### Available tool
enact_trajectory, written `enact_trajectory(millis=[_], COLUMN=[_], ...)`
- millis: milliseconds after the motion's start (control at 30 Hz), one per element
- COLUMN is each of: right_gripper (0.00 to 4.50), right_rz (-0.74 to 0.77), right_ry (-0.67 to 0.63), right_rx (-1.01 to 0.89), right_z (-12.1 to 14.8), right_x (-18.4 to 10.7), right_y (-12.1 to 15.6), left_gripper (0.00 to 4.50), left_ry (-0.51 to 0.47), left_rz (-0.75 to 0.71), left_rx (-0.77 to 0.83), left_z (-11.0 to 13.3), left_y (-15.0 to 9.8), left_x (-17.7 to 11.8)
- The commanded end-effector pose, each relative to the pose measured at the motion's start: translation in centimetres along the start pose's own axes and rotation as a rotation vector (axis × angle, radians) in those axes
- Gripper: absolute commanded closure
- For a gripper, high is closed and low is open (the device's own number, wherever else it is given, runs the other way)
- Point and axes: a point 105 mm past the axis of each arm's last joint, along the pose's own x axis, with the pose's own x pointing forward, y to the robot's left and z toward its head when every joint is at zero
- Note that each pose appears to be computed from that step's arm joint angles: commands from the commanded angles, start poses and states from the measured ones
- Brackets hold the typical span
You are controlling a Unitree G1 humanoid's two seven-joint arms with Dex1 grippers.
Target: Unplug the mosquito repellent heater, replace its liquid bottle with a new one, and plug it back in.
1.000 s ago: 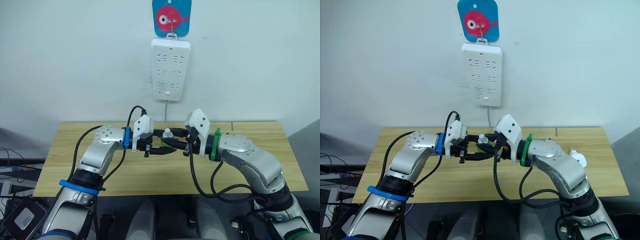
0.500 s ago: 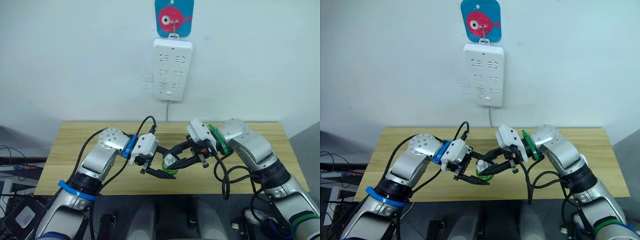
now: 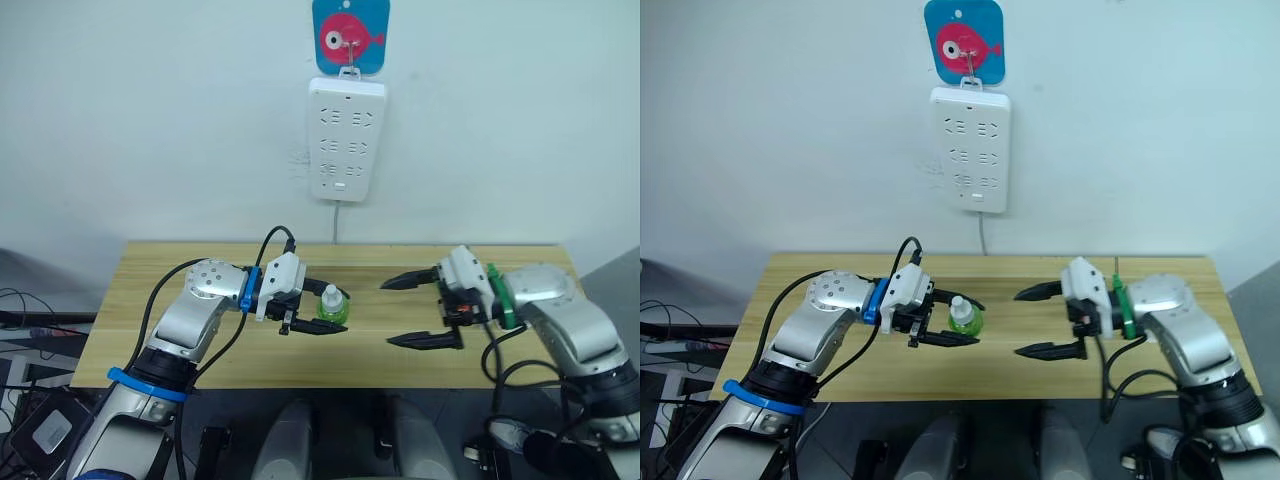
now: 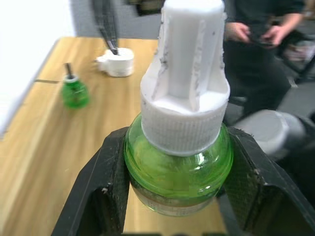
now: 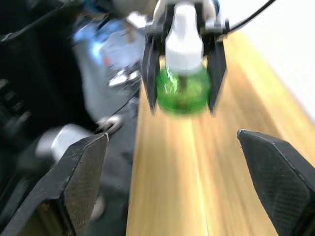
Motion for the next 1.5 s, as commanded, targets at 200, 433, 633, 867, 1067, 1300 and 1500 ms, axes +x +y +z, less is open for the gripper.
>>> enact_trajectory(millis=[200, 433, 633, 867, 1067, 1300, 1500], right_gripper=[0.03, 0.03, 0.03, 0.03, 0.03, 0.03, 0.03], right_rz=[-0.305, -0.365, -0.373, -0.329, -0.229, -0.254, -0.315], right_ry=[-0.088, -0.098, -0.074, -0.023, -0.055, -0.095, -0.083], right_rx=[0.005, 0.016, 0.024, 0.022, 0.033, 0.01, -0.027], right_z=[2.3, 2.5, 2.2, 2.0, 2.5, 3.0, 2.6], right_x=[4.6, 4.5, 2.0, -1.4, -0.3, 3.2, 4.3], right_y=[-3.7, -4.2, -4.5, -4.0, -2.5, -2.9, -4.1], left_gripper=[2.24, 2.24, 2.24, 2.24, 2.24, 2.24, 2.24], left_ry=[-0.032, -0.035, -0.031, -0.021, -0.022, -0.022, -0.02], left_rz=[0.056, 0.053, 0.056, 0.069, 0.075, 0.071, 0.061], left_rx=[0.023, 0.028, 0.026, 0.023, 0.029, 0.033, 0.039], left_z=[0.7, 0.8, 0.6, 0.3, 0.4, 0.4, 0.3], left_y=[1.2, 1.6, 1.7, 1.9, 2.1, 2.0, 1.9], left_x=[0.7, 0.9, 0.7, 0.2, 0.2, 0.3, 0.7])
